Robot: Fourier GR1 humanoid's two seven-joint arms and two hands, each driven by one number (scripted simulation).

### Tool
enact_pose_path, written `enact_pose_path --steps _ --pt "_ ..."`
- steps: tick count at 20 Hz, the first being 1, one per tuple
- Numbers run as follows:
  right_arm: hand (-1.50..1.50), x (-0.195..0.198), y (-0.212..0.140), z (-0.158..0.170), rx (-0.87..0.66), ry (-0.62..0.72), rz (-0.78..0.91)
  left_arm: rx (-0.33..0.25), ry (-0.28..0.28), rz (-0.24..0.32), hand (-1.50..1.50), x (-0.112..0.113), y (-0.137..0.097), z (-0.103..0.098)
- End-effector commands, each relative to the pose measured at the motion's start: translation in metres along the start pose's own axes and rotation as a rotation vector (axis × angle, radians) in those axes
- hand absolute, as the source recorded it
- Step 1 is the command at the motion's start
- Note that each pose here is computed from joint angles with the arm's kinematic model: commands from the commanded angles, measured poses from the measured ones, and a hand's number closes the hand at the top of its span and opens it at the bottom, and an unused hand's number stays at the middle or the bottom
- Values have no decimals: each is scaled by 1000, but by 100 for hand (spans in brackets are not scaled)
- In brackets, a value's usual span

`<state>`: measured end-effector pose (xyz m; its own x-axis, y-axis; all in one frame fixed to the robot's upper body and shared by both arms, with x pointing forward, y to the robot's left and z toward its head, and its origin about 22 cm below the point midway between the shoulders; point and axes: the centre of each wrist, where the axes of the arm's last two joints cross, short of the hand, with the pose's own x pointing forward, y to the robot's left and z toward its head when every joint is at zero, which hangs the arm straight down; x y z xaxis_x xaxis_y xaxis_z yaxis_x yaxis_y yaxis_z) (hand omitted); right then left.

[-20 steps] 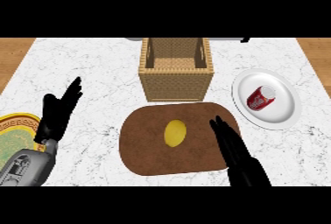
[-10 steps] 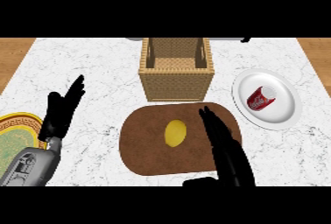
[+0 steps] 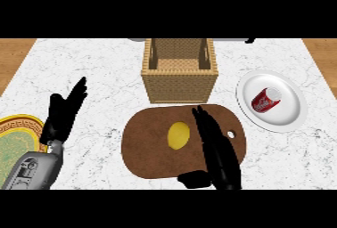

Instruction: Pick the lemon from the cutting board and place it in the basket

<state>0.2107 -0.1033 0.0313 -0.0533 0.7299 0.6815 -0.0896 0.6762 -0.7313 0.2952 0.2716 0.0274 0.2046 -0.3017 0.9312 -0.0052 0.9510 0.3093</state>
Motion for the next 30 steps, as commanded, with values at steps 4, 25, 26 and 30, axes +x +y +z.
enact_pose_path --steps 4,25,26,30 --pt "-150 0 6 -26 0 2 -20 -13 -9 0 0 -3 1 14" --pt "-150 -21 57 -43 44 38 -9 6 -2 -5 0 -7 2 16" --pt "-150 -27 61 -35 56 48 -16 -1 10 -4 0 -13 21 8" --pt "150 -25 50 -53 119 27 22 3 -8 -5 0 10 -4 5"
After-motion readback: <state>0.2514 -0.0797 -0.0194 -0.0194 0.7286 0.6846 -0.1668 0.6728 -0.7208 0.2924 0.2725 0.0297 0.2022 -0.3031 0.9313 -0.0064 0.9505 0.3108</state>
